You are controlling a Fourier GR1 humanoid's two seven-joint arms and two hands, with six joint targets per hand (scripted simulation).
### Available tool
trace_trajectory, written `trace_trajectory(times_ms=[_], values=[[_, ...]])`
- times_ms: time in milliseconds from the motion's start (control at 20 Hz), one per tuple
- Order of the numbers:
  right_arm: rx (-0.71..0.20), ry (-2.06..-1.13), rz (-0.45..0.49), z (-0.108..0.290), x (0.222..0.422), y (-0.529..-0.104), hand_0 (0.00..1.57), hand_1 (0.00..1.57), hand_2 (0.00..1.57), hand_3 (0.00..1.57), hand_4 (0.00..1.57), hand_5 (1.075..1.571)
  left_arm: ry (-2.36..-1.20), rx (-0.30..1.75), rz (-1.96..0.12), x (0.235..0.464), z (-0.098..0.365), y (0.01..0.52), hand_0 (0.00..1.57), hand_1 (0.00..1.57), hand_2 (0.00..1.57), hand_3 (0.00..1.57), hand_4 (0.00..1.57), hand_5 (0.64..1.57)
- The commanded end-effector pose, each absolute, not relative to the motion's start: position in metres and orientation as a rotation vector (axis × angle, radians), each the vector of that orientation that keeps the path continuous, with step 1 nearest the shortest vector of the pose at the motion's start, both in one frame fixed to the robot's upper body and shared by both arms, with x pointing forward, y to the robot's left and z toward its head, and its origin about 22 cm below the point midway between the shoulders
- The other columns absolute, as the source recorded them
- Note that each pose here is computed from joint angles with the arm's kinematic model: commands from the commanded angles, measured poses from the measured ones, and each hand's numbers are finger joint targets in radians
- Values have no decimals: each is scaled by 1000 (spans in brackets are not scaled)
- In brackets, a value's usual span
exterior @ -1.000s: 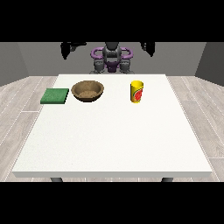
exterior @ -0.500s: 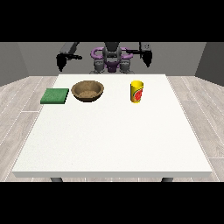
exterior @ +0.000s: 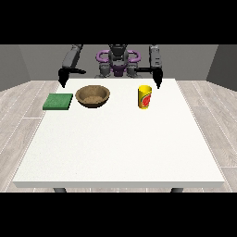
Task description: Pick the cup and pour the ball into the bowl, then pick the bowl and place it on the pad
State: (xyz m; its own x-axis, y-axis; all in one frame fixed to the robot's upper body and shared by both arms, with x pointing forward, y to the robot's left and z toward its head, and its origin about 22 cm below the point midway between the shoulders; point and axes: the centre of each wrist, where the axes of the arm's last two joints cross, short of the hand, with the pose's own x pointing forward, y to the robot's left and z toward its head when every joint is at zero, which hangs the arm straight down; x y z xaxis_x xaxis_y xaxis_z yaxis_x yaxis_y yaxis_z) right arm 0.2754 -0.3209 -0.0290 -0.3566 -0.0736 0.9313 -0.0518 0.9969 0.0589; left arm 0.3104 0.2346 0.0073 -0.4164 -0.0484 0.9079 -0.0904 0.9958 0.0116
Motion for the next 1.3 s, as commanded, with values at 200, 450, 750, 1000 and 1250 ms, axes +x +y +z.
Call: trace_trajectory(times_ms=[200, 450, 750, 1000, 1250], values=[[131, -2036, 7, -19, 303, -323, 0, 0, 0, 0, 0, 1548, -2084, 179, 84, 346, 1, 253, 0, 0, 0, 0, 0, 1415], [174, -1997, -31, -32, 301, -326, 0, 0, 0, 0, 0, 1547, -2041, 214, 103, 362, 5, 275, 0, 0, 0, 0, 0, 1410], [170, -2057, 40, -35, 302, -333, 0, 0, 0, 0, 0, 1550, -2079, 207, 109, 366, -16, 259, 0, 0, 0, 0, 0, 1394], [137, -2118, 33, -25, 316, -340, 0, 0, 0, 0, 0, 1543, -2143, 240, 103, 382, 1, 271, 0, 0, 0, 0, 0, 1401], [211, -2112, 129, -1, 311, -373, 0, 0, 0, 0, 0, 1543, -2150, 514, 137, 379, -9, 265, 1352, 1352, 1571, 1571, 1111, 1560]])
